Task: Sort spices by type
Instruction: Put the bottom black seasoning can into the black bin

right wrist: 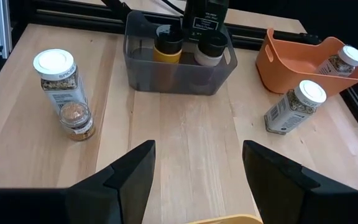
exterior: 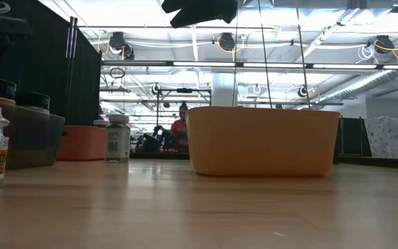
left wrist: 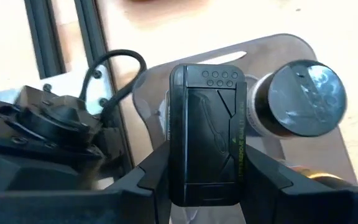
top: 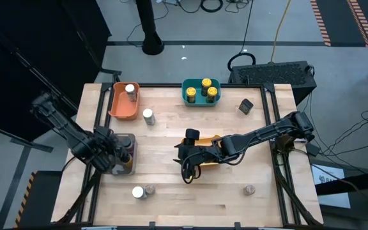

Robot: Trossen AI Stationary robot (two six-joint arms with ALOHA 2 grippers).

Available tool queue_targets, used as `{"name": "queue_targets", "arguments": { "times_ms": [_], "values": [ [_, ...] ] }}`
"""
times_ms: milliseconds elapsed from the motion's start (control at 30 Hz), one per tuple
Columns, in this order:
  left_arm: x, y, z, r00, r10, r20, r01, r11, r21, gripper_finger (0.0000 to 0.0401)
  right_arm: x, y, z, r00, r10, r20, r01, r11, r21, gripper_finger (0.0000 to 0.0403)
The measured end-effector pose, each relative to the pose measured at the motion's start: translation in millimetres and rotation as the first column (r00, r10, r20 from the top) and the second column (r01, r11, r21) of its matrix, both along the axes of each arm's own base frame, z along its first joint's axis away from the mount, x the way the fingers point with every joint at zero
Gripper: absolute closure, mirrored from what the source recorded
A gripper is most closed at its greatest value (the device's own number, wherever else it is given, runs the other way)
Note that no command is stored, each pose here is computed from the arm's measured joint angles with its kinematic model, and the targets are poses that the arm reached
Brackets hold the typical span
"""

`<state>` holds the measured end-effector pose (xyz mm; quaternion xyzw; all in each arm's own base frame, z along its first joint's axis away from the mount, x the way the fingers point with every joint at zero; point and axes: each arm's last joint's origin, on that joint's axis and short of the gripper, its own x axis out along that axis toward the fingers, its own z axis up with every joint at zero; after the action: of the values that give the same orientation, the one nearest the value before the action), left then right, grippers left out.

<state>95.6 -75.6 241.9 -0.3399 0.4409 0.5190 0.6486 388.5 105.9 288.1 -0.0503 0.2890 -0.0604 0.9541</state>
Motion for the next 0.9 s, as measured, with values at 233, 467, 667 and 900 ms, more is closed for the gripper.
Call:
{"name": "queue_targets", "arguments": {
  "times_ms": [233,467,667,900],
  "values": [
    [8.9,-8.2,-6.1,1.0,-0.001,0.013,0.001,1.0,-0.012,0.0259,-0.1,0.1,0.0,1.0,0.0,-0.001,0.0,1.0,0.0,0.0177],
    [12.6,-11.6,-8.3,1.0,-0.001,0.029,0.001,1.0,-0.024,0.0255,-0.1,0.1,-0.1,1.0,0.0,-0.001,0.0,1.0,0.0,0.0177],
    [13.8,-12.6,-15.5,0.999,-0.001,0.045,0.003,0.999,-0.037,0.0254,-0.2,0.3,-0.1,1.0,0.001,-0.002,-0.001,1.0,-0.001,0.0177],
    [12.3,-10.6,-20.0,0.999,-0.015,0.036,0.016,1.0,-0.01,0.0253,-0.2,0.3,-0.2,1.0,0.001,-0.003,-0.001,1.0,-0.001,0.0177]
  ]
}}
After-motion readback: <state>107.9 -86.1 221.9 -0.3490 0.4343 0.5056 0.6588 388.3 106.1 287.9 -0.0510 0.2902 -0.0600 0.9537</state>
